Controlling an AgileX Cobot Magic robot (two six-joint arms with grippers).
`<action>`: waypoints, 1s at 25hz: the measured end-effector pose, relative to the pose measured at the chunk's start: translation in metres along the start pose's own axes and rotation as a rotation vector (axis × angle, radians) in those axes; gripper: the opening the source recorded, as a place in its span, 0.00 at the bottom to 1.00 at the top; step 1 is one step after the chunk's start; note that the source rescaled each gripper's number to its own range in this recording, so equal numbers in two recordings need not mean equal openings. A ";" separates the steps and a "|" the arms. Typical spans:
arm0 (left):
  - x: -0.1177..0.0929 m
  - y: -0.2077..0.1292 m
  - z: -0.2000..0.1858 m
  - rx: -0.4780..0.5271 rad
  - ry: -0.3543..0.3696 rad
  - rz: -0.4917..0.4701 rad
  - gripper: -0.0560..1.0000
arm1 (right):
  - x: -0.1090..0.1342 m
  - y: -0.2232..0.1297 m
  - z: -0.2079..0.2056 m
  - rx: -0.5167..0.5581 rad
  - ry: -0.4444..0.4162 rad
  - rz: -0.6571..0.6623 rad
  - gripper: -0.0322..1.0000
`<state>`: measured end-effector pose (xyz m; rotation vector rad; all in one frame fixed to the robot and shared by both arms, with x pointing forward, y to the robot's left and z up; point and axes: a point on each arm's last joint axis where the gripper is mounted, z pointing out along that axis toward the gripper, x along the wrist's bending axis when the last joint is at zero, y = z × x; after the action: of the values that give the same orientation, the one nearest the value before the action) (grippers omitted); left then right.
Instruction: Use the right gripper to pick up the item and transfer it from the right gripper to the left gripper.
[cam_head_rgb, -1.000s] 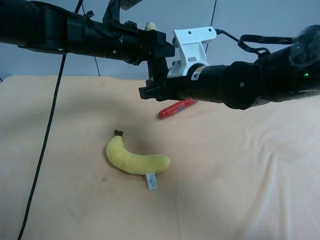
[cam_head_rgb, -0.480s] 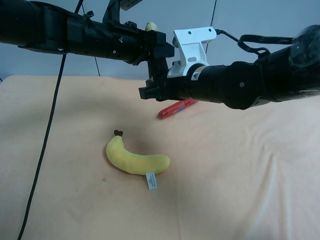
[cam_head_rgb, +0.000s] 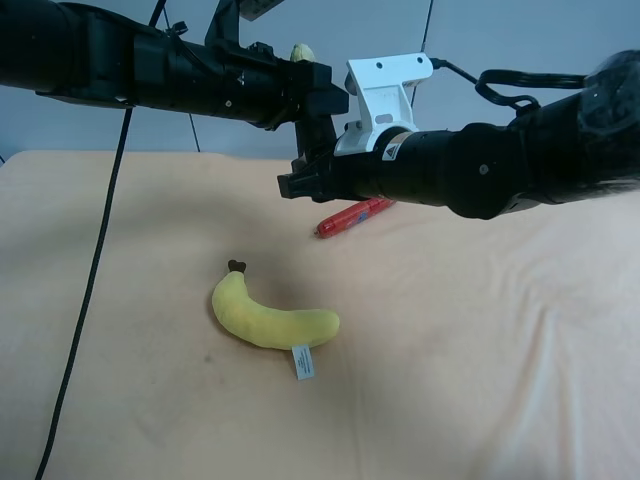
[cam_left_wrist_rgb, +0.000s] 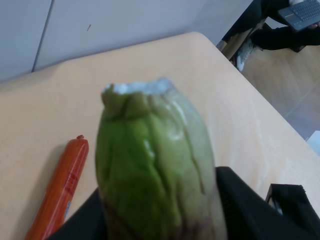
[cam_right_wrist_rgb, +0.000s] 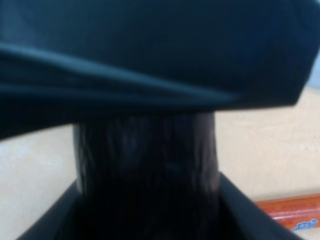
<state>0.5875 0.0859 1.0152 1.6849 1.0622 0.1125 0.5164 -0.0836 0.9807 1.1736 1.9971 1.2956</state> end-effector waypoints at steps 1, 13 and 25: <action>0.000 0.000 0.000 0.000 0.000 0.000 0.05 | 0.000 0.000 0.000 0.000 0.000 0.000 0.03; 0.000 0.000 0.000 0.000 0.000 -0.001 0.05 | 0.000 0.000 0.000 0.002 0.000 -0.002 0.06; -0.004 -0.001 0.000 0.004 -0.038 -0.005 0.05 | 0.000 -0.002 0.000 0.022 0.005 -0.008 0.81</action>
<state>0.5850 0.0832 1.0163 1.6819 1.0387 0.0748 0.5154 -0.0836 0.9789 1.1720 2.0223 1.2772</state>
